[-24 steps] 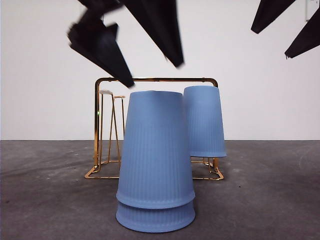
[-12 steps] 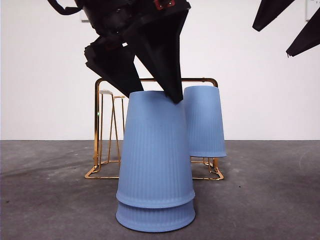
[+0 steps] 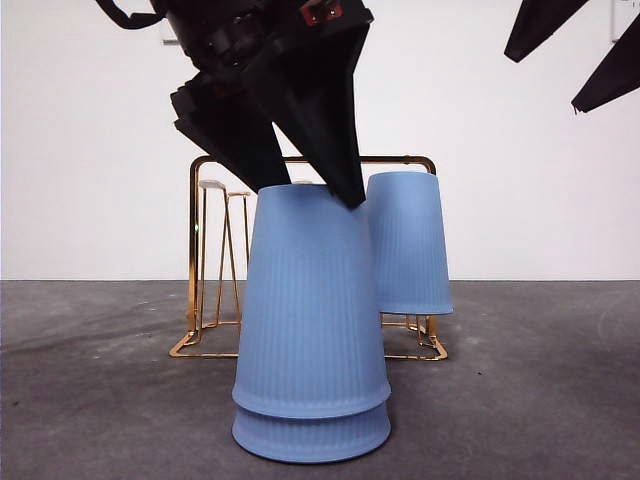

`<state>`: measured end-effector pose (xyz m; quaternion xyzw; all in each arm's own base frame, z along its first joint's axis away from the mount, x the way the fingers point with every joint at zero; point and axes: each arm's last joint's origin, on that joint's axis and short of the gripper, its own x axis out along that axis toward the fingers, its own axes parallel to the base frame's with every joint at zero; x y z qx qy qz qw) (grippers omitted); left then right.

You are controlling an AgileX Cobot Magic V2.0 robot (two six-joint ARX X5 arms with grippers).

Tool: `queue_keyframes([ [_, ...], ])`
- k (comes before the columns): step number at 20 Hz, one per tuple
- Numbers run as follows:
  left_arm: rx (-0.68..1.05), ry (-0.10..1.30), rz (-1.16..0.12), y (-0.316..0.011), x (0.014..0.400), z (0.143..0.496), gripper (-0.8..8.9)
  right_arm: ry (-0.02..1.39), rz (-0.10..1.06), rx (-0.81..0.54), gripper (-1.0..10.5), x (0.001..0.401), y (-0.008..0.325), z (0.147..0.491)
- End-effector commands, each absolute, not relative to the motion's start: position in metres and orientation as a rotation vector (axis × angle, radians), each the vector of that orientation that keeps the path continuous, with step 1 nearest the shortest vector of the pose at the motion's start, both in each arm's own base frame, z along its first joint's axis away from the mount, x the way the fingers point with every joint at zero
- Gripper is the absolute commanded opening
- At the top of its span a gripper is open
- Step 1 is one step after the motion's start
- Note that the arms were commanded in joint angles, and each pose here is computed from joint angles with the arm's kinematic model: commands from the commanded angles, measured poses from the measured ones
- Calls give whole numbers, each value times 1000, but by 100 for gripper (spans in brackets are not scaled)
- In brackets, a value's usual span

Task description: Pick the top cup and place it on cupholder, pick up the mid cup and place it on cupholder, last pick the bottom cup and place it on cupholder.

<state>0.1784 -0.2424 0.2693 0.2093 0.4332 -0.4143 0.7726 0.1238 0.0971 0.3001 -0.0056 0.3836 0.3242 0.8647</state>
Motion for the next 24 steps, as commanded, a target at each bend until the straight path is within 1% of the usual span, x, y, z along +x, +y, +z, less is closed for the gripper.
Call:
queue_keyframes([
  [1, 462, 926, -910, -248, 179, 272, 144, 795, 683, -8, 383, 124, 99, 302],
  [5, 461, 923, -910, -248, 179, 279, 144, 795, 683, -8, 383, 124, 99, 302],
  [12, 440, 879, -917, -250, 180, 307, 144, 796, 683, -8, 383, 124, 99, 302],
  [16, 430, 858, -920, -244, 175, 330, 144, 794, 684, -11, 383, 124, 99, 302],
  [22, 345, 696, -932, -216, 156, 386, 145, 791, 688, -19, 383, 124, 99, 302],
  [24, 323, 629, -882, -202, 148, 402, 145, 791, 688, -19, 383, 124, 99, 302],
])
